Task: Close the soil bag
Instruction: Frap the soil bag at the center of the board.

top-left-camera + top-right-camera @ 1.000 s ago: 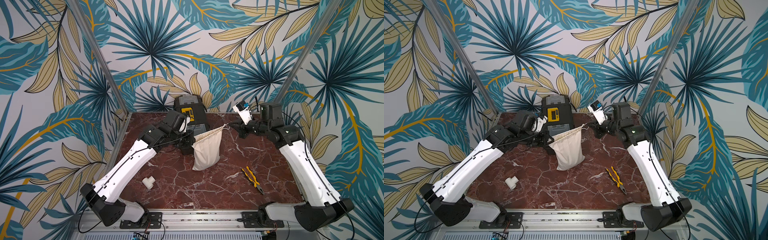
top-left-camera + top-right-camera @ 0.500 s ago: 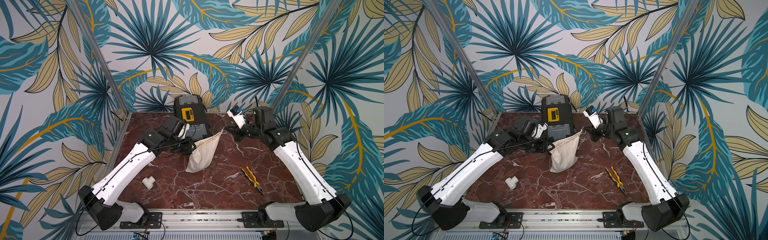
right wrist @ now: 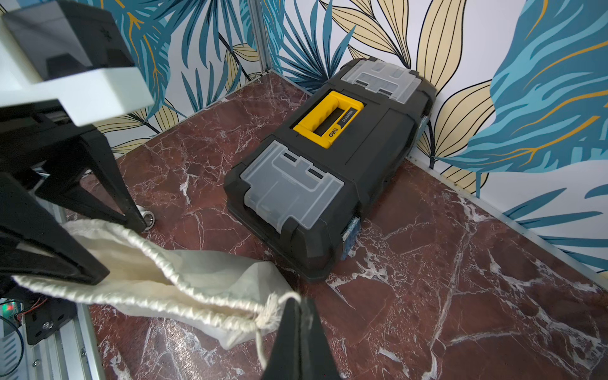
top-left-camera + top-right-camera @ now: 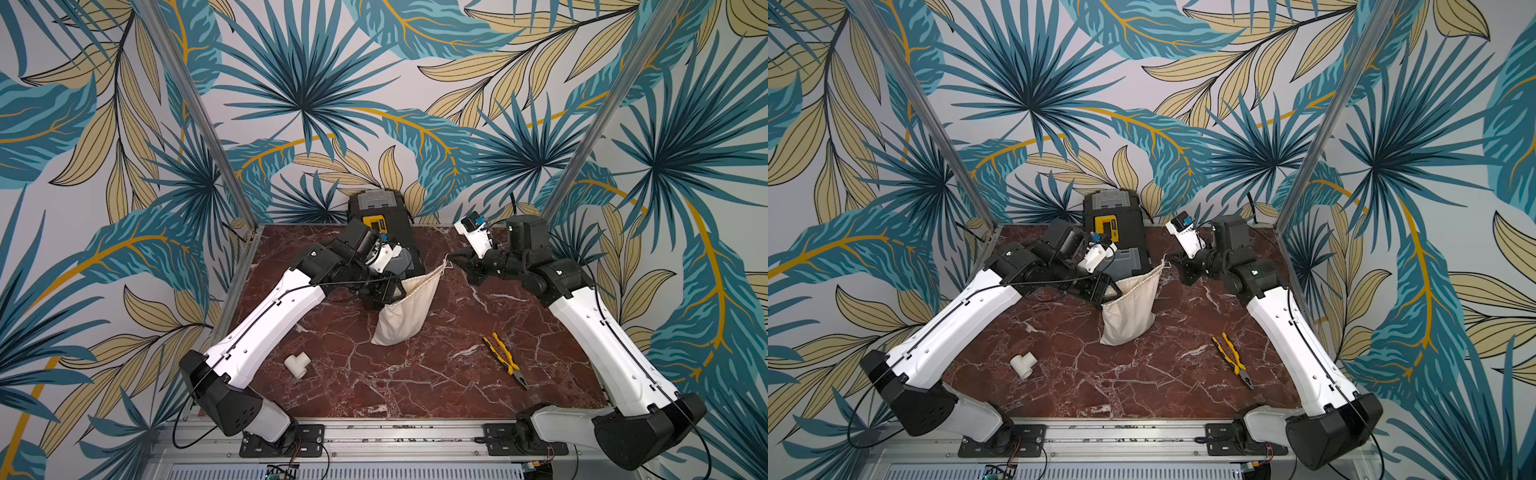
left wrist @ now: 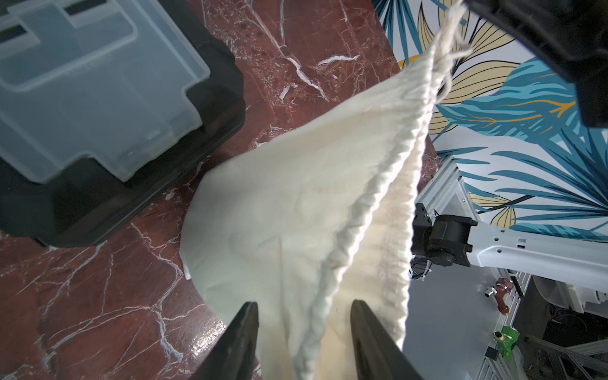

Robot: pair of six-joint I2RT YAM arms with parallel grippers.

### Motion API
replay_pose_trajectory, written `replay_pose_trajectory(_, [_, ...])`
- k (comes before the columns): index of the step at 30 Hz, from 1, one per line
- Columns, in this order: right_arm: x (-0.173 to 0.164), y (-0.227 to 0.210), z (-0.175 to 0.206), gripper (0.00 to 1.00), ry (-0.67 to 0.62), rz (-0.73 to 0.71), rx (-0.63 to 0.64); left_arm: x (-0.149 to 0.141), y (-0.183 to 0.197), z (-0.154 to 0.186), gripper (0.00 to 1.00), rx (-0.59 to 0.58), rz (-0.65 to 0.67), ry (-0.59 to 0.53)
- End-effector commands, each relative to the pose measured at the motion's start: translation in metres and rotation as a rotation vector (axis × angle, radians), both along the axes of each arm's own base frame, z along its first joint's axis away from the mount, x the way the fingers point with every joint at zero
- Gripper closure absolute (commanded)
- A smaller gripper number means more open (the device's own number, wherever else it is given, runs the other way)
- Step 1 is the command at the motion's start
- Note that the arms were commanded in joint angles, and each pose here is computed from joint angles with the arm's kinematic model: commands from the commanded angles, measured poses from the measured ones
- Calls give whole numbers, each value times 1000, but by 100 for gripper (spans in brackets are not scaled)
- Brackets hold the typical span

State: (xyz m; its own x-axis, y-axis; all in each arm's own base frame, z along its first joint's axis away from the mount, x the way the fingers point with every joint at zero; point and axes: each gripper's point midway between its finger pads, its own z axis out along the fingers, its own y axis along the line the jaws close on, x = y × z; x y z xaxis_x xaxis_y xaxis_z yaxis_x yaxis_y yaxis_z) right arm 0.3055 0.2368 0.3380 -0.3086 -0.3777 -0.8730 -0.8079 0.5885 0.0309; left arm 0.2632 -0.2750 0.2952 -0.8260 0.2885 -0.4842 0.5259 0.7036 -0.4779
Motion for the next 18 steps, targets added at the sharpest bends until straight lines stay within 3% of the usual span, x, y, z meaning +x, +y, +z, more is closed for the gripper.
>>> replay_pose_trajectory(1, [-2,5,4,100,-2,13,25,-1,-1,5,49,5,-73,-26])
replay_pose_trajectory(4, [-2,6,4,100,1,14,22,2,-3,5,50,6,-85,-28])
replay_pose_trajectory(5, [-3,6,4,100,3,15,23,3,-4,5,55,6,-85,-26])
replay_pose_trajectory(11, [1,-2,4,100,1,-42,10,11,10,0,100,80,-16,-40])
replay_pose_trajectory(18, [12,-40,13,100,-38,-265,-68,8,49,6,100,132,159,-83])
